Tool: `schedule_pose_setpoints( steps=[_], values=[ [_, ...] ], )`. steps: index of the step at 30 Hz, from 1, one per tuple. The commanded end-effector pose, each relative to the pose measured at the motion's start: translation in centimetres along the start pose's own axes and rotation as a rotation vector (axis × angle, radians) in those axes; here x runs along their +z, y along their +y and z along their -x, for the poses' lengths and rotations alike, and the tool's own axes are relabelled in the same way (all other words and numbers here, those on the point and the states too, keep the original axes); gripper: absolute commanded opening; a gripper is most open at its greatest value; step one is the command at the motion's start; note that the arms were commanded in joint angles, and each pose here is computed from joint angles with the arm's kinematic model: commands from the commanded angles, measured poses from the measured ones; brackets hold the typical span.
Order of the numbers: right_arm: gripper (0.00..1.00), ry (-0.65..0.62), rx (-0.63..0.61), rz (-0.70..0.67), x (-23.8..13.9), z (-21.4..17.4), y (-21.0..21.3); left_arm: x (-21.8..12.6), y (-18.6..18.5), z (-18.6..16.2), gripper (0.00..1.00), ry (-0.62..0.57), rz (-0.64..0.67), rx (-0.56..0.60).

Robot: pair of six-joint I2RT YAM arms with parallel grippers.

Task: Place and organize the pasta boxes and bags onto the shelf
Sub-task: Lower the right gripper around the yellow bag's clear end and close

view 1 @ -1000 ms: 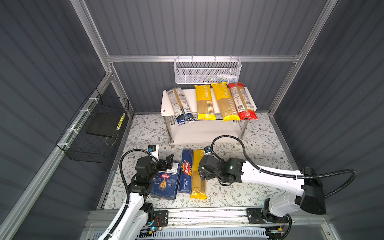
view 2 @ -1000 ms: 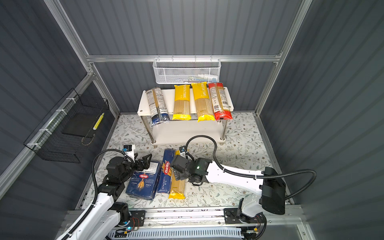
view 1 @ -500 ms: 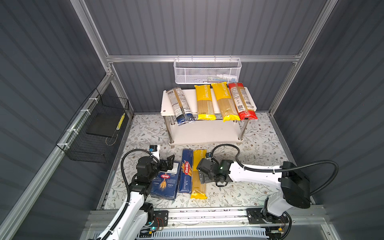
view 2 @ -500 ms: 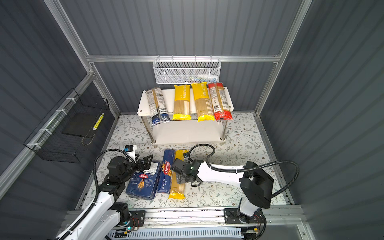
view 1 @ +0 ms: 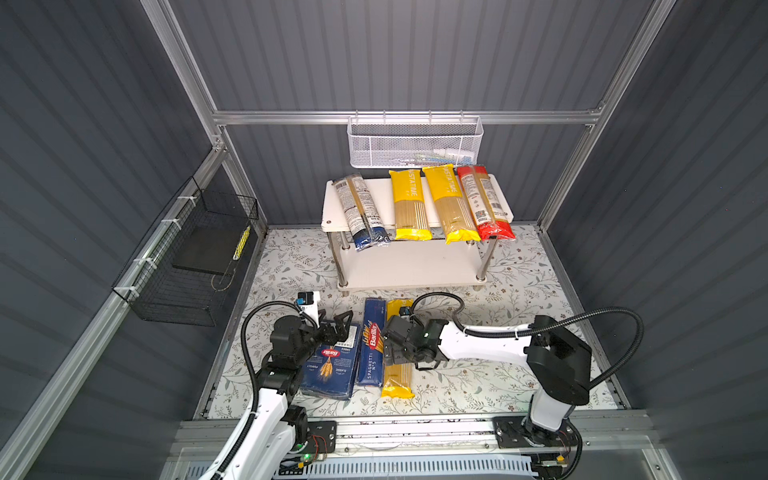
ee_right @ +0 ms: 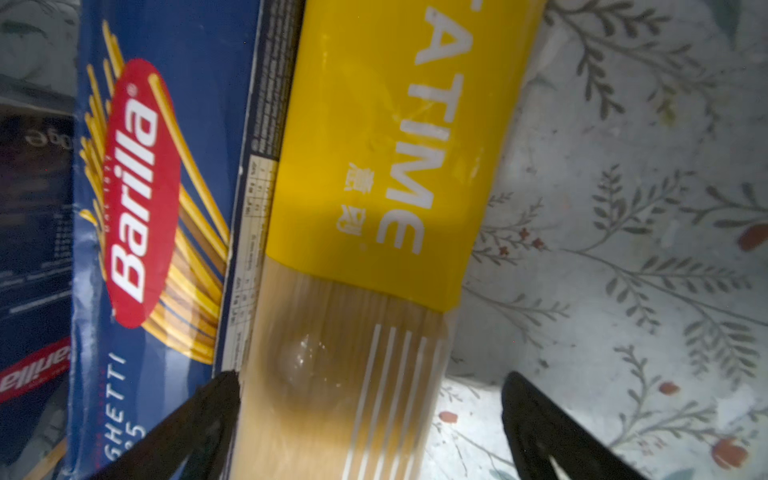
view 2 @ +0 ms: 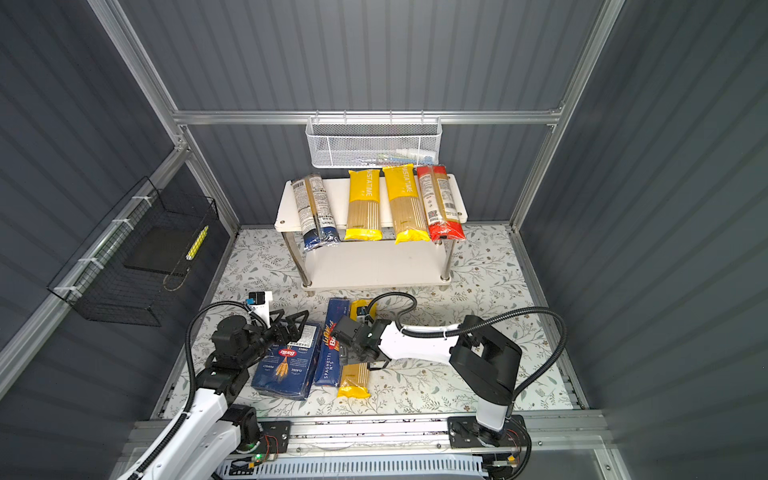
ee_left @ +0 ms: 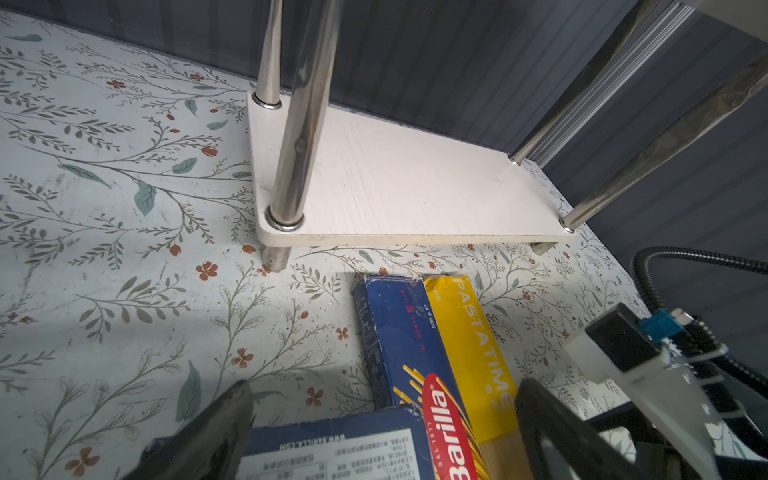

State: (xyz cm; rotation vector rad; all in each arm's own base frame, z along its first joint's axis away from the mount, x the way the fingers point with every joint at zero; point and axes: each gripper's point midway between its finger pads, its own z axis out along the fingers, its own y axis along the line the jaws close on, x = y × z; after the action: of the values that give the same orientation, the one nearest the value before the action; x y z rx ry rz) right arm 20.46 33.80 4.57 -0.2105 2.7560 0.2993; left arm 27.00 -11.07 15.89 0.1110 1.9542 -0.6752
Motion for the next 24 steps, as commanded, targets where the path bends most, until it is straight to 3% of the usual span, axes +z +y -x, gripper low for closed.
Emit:
schedule_pose_setpoints(
  steps=[1, 5, 12, 24],
  values=[
    [0.99, 0.005, 0.008, -0.038, 0.7, 0.1, -0.4, 0.0, -1.6, 0.1, 1.0, 0.005, -0.087, -0.006],
    [0.99, 0.024, -0.016, -0.059, 1.4, -0.2, -0.6, 0.3, -2.7, -0.6, 0.99, 0.026, -0.169, 0.003],
    [0.99, 0.035, -0.001, -0.081, 1.4, -1.1, -2.1, 0.6, -2.9, -0.9, 1.0, 0.039, -0.188, 0.02],
    [0.99, 0.05, 0.032, -0.13, 0.3, -3.2, -7.1, 1.5, -4.1, -1.8, 1.0, 0.085, -0.296, 0.013]
  ],
)
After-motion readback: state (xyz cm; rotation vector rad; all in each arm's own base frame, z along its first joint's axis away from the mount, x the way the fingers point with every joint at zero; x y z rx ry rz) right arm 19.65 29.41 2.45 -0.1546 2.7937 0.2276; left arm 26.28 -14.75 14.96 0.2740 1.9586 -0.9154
